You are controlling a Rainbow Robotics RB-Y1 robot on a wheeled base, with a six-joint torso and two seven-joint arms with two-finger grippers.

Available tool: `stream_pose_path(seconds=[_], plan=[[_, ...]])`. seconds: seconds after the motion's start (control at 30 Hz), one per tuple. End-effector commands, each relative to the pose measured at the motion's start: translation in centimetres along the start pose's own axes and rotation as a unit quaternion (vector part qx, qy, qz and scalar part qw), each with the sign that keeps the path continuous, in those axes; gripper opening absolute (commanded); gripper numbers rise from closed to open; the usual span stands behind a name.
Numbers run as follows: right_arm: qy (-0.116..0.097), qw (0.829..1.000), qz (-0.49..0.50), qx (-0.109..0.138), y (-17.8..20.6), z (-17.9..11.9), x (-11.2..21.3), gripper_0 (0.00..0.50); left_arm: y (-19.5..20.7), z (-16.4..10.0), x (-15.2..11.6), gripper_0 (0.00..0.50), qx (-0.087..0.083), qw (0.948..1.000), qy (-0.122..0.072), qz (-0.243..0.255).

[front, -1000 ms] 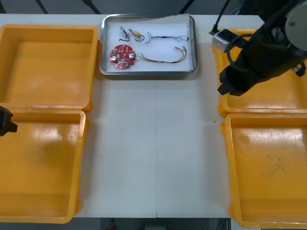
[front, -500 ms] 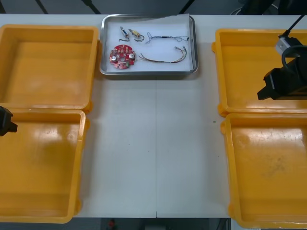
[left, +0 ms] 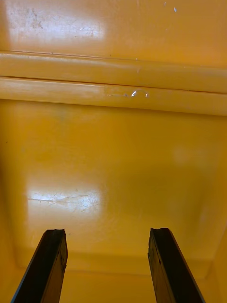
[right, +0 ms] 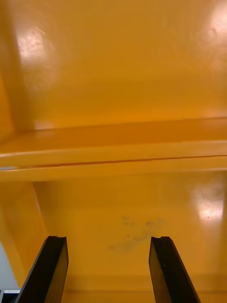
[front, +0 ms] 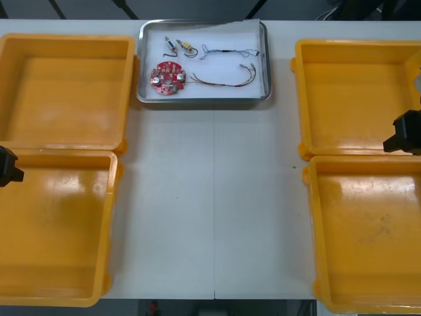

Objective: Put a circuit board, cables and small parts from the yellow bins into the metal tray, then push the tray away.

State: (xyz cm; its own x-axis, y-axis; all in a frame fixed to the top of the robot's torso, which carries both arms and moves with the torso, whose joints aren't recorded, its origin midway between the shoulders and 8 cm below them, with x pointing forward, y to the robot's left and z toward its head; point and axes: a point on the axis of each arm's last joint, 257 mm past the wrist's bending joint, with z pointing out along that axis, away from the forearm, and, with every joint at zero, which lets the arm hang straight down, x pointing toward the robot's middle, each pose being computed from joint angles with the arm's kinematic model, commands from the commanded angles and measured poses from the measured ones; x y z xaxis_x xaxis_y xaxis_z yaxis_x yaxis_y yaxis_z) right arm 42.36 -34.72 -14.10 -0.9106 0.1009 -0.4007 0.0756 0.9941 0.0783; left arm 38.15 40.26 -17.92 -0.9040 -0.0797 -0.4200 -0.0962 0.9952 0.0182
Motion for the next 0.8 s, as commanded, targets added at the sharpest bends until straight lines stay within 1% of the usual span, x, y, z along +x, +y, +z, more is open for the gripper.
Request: stream_pose_path(seconds=[0.03, 0.1, 0.3, 0.8], plan=[[-0.009, 1.000, 0.011, 0.027, -2.8, -0.4, 0.1, 0.500, 0.0, -0.4, -0.5, 0.500, 0.001, 0.9998, -0.014, -0.011], [-0.006, 0.999, 0.015, 0.028, -3.1, 0.1, 0.5, 0.500, 0.0, -0.4, -0.5, 0.500, 0.001, 0.9998, -0.014, -0.011], [-0.011, 0.999, 0.018, 0.026, -3.6, 1.0, 0.9, 0.500, 0.0, -0.4, -0.5, 0.500, 0.001, 0.9998, -0.014, -0.011], [-0.007, 0.999, 0.017, 0.029, -3.8, 1.1, 1.1, 0.500, 0.0, -0.4, -0.5, 0.500, 0.001, 0.9998, -0.014, -0.011]])
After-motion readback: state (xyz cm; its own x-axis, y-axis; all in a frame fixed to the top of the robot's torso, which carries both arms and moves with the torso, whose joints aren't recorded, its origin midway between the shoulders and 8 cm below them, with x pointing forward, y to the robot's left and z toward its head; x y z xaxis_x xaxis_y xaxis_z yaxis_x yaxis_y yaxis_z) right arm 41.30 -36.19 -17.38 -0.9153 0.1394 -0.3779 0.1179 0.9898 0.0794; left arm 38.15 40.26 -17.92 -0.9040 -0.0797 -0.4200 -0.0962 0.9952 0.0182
